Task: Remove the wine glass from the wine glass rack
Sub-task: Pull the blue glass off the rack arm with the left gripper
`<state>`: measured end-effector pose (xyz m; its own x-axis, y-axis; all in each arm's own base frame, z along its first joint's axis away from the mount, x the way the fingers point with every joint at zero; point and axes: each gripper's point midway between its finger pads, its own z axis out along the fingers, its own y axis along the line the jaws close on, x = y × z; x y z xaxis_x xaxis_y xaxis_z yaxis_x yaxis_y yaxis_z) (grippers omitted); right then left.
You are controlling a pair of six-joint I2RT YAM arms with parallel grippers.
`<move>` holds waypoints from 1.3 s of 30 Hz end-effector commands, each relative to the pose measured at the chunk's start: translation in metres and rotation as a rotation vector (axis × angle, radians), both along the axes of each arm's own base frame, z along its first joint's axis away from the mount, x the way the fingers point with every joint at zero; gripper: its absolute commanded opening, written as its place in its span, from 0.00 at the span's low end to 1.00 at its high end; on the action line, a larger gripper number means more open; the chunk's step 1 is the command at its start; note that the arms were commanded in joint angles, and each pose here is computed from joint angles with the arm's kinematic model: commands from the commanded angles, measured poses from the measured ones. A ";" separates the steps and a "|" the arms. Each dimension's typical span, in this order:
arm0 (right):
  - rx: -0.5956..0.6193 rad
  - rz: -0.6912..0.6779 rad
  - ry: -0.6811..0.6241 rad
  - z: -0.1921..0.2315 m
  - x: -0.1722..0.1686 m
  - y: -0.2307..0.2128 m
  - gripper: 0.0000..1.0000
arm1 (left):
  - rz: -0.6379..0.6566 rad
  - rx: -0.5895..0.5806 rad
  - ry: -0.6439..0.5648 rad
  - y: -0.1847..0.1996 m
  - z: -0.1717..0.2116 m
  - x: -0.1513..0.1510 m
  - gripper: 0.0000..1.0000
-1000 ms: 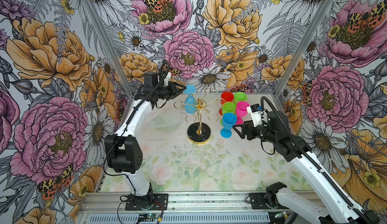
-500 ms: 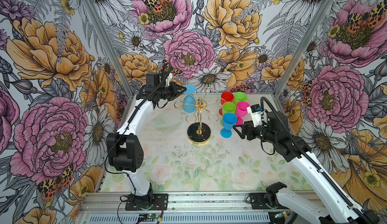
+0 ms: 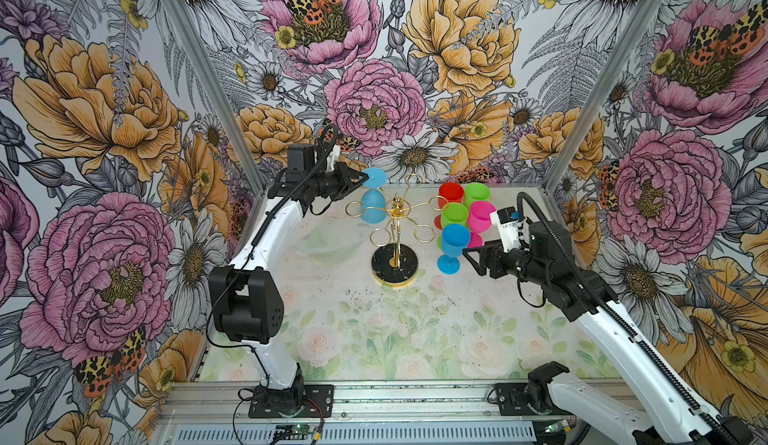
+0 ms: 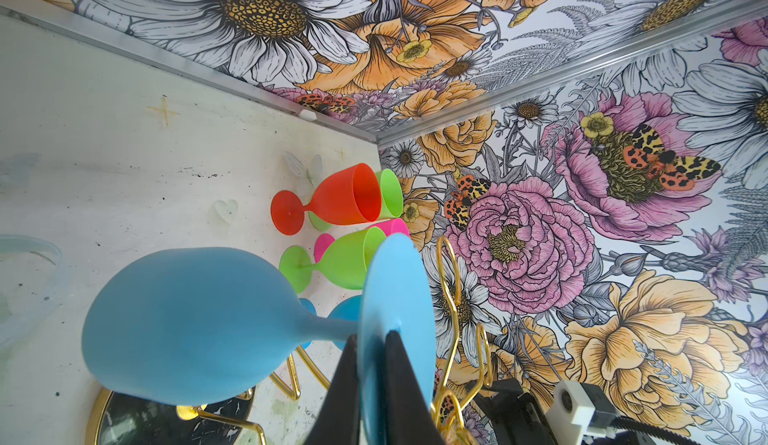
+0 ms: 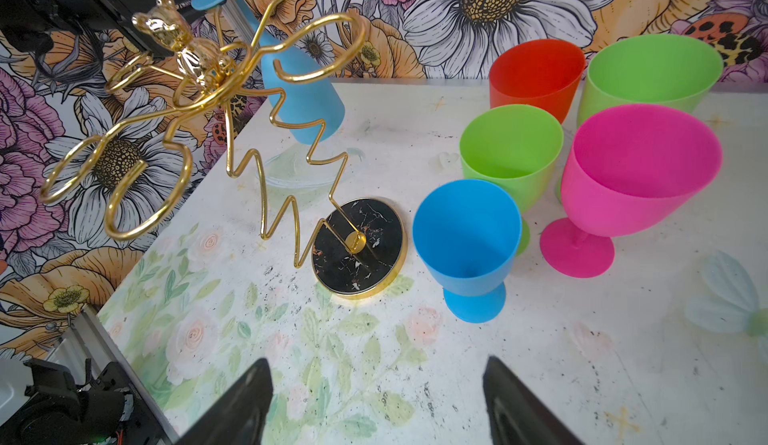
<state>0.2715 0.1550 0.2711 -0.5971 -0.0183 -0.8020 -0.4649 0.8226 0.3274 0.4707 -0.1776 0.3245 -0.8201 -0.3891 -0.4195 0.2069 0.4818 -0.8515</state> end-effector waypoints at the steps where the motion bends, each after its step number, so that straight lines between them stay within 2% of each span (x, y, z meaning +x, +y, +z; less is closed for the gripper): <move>1: 0.004 -0.010 -0.013 0.004 0.003 -0.001 0.80 | 0.011 0.015 -0.091 0.008 0.024 -0.008 0.13; 21: 0.005 -0.007 -0.010 0.004 0.006 0.001 0.80 | 0.014 0.014 -0.089 0.014 0.023 -0.015 0.15; 39: 0.016 -0.009 -0.012 0.006 0.005 0.001 0.80 | -0.055 -0.034 -0.099 -0.005 0.044 -0.035 0.01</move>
<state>0.2734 0.1557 0.2674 -0.6069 -0.0211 -0.7945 -0.4608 0.8238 0.3301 0.4494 -0.1725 0.3477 -0.8000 -0.3832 -0.4617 0.2570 0.4765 -0.8408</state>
